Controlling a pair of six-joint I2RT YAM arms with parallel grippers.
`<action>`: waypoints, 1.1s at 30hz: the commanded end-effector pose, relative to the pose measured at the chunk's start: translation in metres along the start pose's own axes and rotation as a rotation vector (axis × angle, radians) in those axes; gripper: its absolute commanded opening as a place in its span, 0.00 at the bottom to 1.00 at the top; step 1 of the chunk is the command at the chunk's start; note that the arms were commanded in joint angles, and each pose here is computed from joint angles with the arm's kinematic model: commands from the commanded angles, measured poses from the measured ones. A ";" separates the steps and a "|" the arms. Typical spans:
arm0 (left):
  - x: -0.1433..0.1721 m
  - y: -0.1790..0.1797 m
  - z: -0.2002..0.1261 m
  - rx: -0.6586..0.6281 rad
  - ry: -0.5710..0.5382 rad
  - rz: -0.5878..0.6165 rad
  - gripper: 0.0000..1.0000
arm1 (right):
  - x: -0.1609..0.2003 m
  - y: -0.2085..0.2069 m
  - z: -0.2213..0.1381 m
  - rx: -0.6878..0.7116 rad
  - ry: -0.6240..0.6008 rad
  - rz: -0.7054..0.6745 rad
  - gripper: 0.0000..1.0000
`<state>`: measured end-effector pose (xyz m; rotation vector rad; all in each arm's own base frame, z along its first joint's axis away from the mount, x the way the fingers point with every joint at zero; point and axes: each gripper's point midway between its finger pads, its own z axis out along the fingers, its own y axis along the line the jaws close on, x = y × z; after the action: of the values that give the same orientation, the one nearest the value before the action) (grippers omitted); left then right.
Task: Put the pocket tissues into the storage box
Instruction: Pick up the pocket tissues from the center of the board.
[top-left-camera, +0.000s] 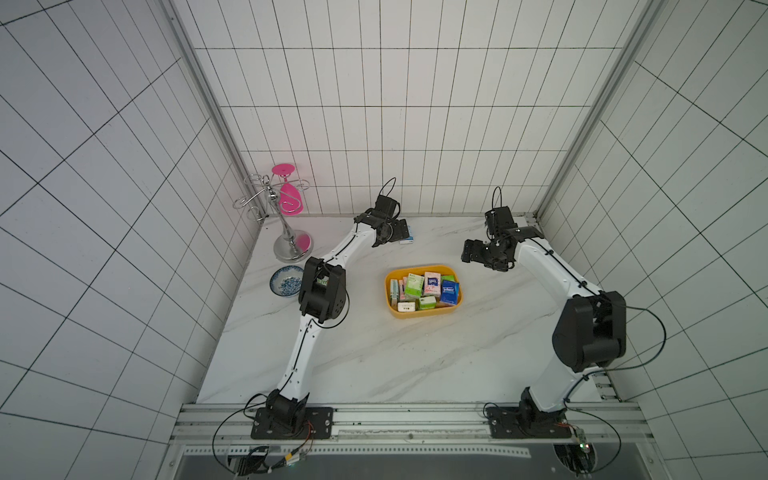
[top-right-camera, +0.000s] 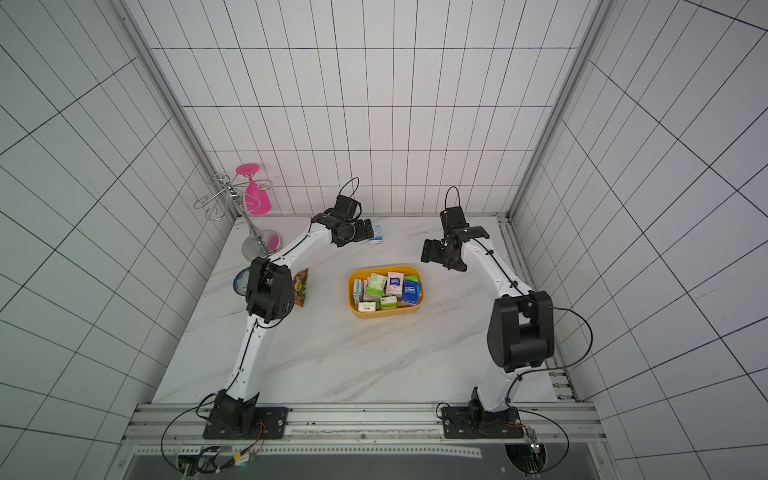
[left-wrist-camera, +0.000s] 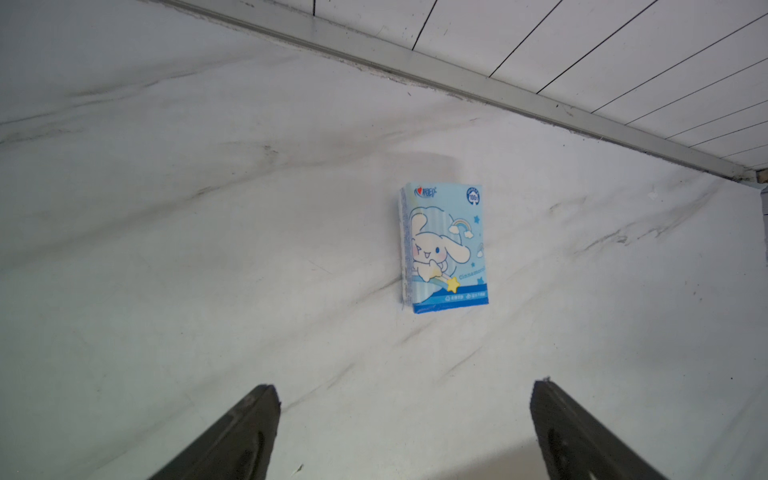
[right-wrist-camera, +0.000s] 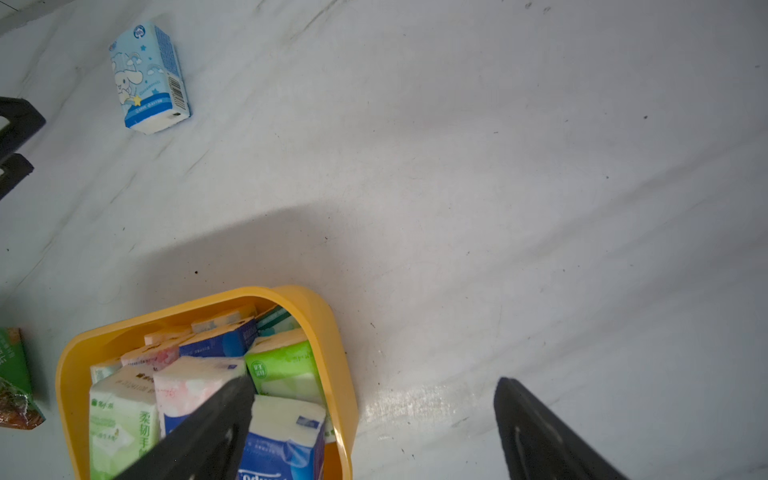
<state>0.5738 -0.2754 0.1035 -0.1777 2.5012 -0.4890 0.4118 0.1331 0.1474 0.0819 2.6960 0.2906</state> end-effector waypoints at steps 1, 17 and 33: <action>-0.012 -0.001 0.017 -0.027 -0.069 0.005 0.95 | -0.019 0.010 -0.008 -0.043 -0.039 0.009 0.93; -0.016 -0.010 0.061 0.048 -0.103 -0.096 0.79 | -0.009 0.002 -0.022 -0.029 -0.053 0.032 0.91; 0.014 -0.010 0.092 0.060 -0.030 -0.105 0.54 | -0.024 0.000 -0.025 -0.064 -0.068 0.034 0.90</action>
<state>0.6192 -0.3098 0.0449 -0.3034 2.4274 -0.6047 0.4159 0.1266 0.1682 0.1163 2.6427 0.3463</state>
